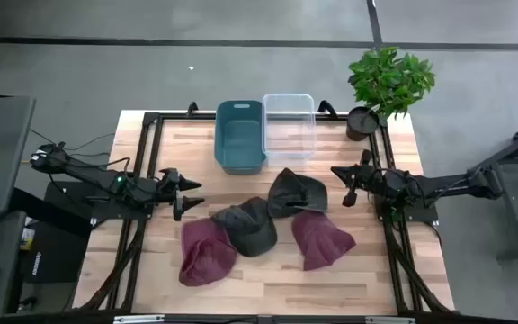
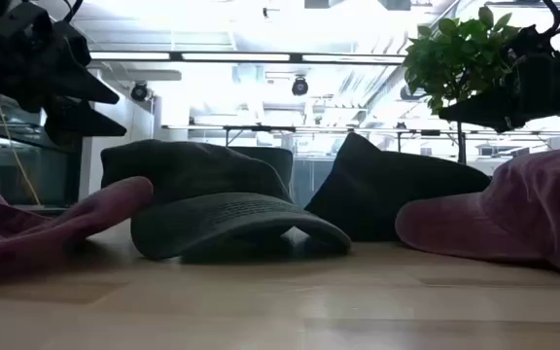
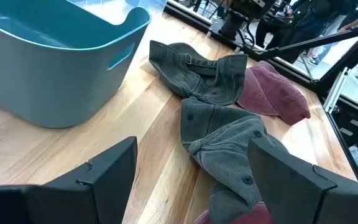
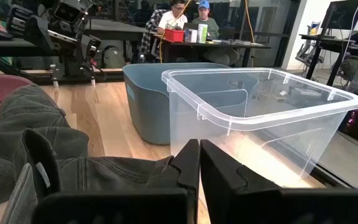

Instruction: Pick & Place hat

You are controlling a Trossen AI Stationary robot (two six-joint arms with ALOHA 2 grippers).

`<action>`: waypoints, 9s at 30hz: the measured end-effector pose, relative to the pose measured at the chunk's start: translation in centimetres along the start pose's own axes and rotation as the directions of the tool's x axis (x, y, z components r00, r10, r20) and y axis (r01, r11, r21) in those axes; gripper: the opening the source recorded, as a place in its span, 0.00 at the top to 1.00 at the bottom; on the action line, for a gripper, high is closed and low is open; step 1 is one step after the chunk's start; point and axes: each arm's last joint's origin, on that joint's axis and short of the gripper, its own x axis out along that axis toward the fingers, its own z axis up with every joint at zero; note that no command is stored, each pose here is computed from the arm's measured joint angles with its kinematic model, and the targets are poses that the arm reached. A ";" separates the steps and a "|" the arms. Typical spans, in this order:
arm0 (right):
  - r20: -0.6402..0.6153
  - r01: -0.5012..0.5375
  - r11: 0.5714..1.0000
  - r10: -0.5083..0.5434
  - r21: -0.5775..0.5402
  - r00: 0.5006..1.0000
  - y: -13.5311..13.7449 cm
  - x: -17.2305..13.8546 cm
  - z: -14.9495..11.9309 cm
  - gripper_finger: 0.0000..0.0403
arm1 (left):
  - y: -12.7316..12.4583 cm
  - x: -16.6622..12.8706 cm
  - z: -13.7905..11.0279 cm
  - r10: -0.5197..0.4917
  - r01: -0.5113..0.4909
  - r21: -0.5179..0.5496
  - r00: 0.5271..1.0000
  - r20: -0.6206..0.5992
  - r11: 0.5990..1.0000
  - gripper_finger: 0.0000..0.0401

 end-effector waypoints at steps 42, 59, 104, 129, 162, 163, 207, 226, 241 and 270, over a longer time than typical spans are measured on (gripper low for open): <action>0.000 0.001 1.000 -0.001 0.000 1.000 0.0 0.0 0.0 0.99 | 0.0 0.0 0.0 0.000 0.000 0.000 1.000 0.000 1.000 0.27; 0.000 0.000 1.000 0.000 0.000 1.000 0.0 0.0 0.0 0.99 | 0.0 0.0 0.0 0.000 0.000 0.000 1.000 0.000 1.000 0.27; 0.000 0.000 1.000 0.000 0.000 1.000 0.0 0.0 0.0 0.98 | -0.1 0.0 -0.1 -0.037 0.037 0.000 0.999 -0.024 0.999 0.27; 0.000 0.000 1.000 0.000 0.000 1.000 0.0 0.0 0.0 0.98 | -1.4 -0.3 1.9 -0.175 0.199 -0.145 0.971 0.161 0.969 0.27; 0.000 0.000 1.000 0.000 0.000 1.000 0.0 0.0 0.0 0.99 | -2.2 -0.5 1.3 -0.466 0.452 -0.202 0.884 -0.023 0.869 0.27; 0.000 0.000 1.000 0.000 0.000 1.000 0.0 0.0 0.0 0.99 | -2.2 -0.5 1.3 -0.482 0.467 -0.197 0.876 -0.033 0.862 0.27; 0.000 0.000 1.000 0.000 0.000 1.000 0.0 0.0 0.0 0.99 | -5.3 -4.1 8.9 -0.626 0.462 -0.758 0.775 0.091 0.461 0.27; 0.000 0.001 1.000 -0.001 0.000 1.000 0.0 0.0 0.0 0.99 | -3.4 -4.9 6.9 -0.299 -0.303 -0.890 0.863 -0.408 0.341 0.27; 0.000 0.000 1.000 0.000 0.000 1.000 0.0 0.0 0.0 0.98 | -5.0 -2.5 7.0 0.014 -0.731 -0.650 0.667 -0.745 0.207 0.27; 0.000 0.001 1.000 -0.001 0.000 1.000 0.0 0.0 0.0 0.98 | -10.2 2.2 0.7 0.118 -0.864 -0.495 0.504 -0.856 0.096 0.27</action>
